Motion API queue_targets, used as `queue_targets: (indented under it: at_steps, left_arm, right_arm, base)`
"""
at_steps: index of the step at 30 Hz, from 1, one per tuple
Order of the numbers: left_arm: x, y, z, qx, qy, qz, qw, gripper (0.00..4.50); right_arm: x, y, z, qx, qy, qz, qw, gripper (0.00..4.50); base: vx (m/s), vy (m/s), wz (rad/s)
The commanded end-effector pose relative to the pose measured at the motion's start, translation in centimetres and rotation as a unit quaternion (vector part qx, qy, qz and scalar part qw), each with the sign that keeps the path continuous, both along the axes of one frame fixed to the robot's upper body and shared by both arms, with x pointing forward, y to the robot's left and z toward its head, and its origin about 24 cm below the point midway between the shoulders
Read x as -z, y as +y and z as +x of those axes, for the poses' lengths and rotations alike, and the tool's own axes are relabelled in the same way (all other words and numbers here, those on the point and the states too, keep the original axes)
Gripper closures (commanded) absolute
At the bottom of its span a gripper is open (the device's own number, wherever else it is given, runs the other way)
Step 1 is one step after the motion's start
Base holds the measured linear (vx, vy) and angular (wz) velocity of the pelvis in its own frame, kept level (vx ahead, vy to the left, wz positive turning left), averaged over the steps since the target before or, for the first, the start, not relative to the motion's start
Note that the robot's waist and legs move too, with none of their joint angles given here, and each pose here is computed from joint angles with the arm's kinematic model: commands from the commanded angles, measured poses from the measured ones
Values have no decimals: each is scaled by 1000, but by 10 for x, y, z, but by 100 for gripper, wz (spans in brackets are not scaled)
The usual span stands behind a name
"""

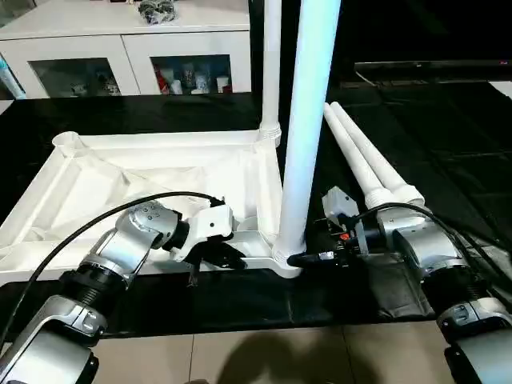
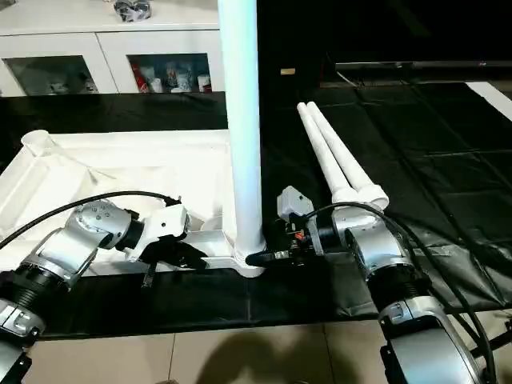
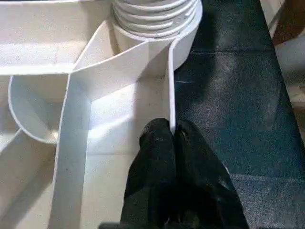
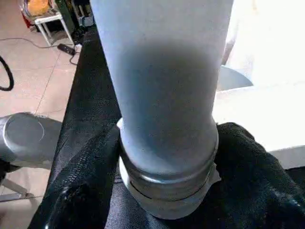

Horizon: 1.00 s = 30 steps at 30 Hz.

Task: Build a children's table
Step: Rotate leg to tighten

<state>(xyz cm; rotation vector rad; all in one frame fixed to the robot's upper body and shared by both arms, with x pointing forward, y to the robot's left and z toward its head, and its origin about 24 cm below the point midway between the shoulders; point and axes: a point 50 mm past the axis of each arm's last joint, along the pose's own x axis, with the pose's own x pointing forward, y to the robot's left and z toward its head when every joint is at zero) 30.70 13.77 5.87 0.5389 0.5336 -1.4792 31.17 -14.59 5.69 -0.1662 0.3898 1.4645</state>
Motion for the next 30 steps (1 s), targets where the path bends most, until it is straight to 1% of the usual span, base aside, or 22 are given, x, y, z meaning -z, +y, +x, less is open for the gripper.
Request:
queue_targets:
  at_steps: [1, 2, 3, 5, 8, 9, 10, 11, 15, 17, 19, 21, 22, 24, 25, 26, 28, 30]
  left_arm:
    - [9, -12, 2, -37, 10, -6, 999, 450]
    - [9, -12, 2, -37, 10, -6, 999, 450]
    - [7, -16, 6, -59, 7, -17, 998, 450]
    - [0, -27, 17, -126, -4, -48, 991, 450]
    - [-6, -40, 25, -170, -7, -74, 983, 450]
    - [-7, -41, 25, -172, -6, -75, 982, 450]
    - [-9, -48, 28, -192, -6, -86, 978, 450]
    - [-12, -56, 32, -218, -11, -95, 971, 450]
    - [-15, -70, 39, -267, -29, -101, 958, 450]
    - [-15, -74, 42, -289, -43, -94, 952, 450]
    - [-15, -74, 44, -306, -48, -88, 947, 450]
    - [-15, -73, 44, -307, -49, -87, 947, 450]
    - [-14, -70, 44, -307, -50, -83, 947, 450]
    - [-12, -65, 43, -300, -51, -78, 949, 450]
    - [-10, -59, 42, -289, -52, -73, 953, 450]
    - [-10, -58, 42, -287, -53, -72, 954, 450]
    - [-8, -51, 41, -277, -54, -64, 957, 450]
    - [-7, -45, 40, -267, -55, -60, 960, 450]
  right_arm:
    - [6, 15, -3, 34, 10, 41, 999, 177]
    - [6, 15, -3, 34, 10, 41, 999, 177]
    - [10, 18, -3, 60, 9, 45, 997, 177]
    - [24, 33, -2, 143, 19, 47, 988, 177]
    - [32, 48, 2, 214, 28, 50, 975, 177]
    - [32, 49, 3, 218, 28, 51, 974, 177]
    - [34, 56, 6, 255, 36, 58, 965, 177]
    - [35, 65, 11, 300, 47, 66, 950, 177]
    - [36, 77, 18, 361, 50, 69, 929, 178]
    - [35, 80, 21, 384, 41, 62, 920, 178]
    - [34, 80, 24, 400, 30, 60, 914, 178]
    - [33, 79, 24, 399, 29, 66, 914, 178]
    - [31, 75, 25, 400, 26, 76, 913, 143]
    - [30, 69, 26, 401, 19, 82, 912, 108]
    - [29, 62, 26, 397, 4, 79, 915, 108]
    - [28, 60, 26, 395, 1, 78, 915, 102]
    - [27, 51, 25, 388, -24, 71, 919, 72]
    - [25, 41, 25, 382, -31, 74, 921, 60]
  base:
    - [0, 0, 0]
    - [0, 0, 0]
    - [0, 0, 0]
    - [0, 0, 0]
    - [0, 0, 0]
    - [0, 0, 0]
    - [0, 0, 0]
    - [0, 0, 0]
    - [0, 0, 0]
    - [0, 0, 0]
    - [0, 0, 0]
    - [0, 0, 0]
    - [0, 0, 0]
    - [0, 0, 0]
    - [0, 0, 0]
    - [0, 0, 0]
    - [0, 0, 0]
    - [0, 0, 0]
